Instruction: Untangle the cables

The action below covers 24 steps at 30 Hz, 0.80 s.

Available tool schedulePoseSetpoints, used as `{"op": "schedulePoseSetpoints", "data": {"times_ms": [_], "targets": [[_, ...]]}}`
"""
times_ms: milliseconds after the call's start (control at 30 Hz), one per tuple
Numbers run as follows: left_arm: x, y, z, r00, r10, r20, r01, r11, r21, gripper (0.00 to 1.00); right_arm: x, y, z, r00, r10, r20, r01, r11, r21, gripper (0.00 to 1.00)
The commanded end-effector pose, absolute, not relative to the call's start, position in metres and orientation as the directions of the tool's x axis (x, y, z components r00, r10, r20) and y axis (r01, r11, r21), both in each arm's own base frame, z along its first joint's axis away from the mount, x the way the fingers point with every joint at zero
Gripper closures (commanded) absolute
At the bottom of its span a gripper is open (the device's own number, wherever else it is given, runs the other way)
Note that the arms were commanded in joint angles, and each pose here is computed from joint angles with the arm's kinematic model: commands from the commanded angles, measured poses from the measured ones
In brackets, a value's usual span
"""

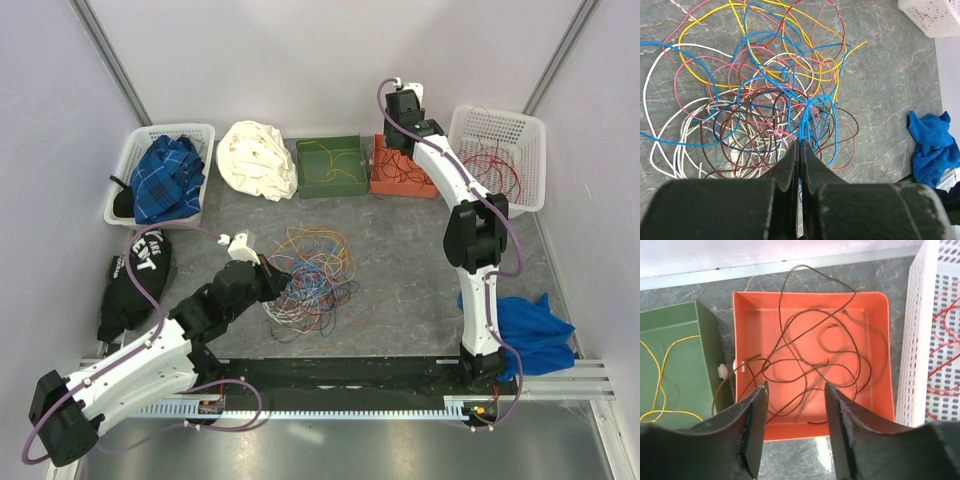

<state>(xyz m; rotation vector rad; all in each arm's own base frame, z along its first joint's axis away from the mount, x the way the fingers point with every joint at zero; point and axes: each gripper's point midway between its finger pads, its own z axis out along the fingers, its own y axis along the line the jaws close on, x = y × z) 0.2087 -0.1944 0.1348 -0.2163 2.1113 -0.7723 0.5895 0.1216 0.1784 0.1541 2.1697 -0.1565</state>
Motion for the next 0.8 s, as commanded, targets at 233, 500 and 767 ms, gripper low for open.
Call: {"op": "schedulePoseSetpoints", "data": {"times_ms": [233, 500, 767], "targets": [[0.217, -0.192, 0.147, -0.576, -0.459, -0.676, 0.101, 0.781, -0.617, 0.98, 0.549, 0.181, 0.263, -0.438, 0.073, -0.896, 0.081, 0.996, 0.042, 0.36], [0.213, -0.185, 0.160, -0.554, -0.480, -0.680, 0.107, 0.769, -0.630, 0.90, 0.460, 0.242, 0.253, -0.422, 0.083, -0.903, -0.054, 0.992, 0.116, 0.37], [0.214, -0.181, 0.162, -0.543, -0.478, -0.691, 0.096, 0.781, -0.617, 0.89, 0.351, 0.288, 0.207, -0.471, 0.143, -0.870, -0.258, 0.921, 0.291, 0.41]]}}
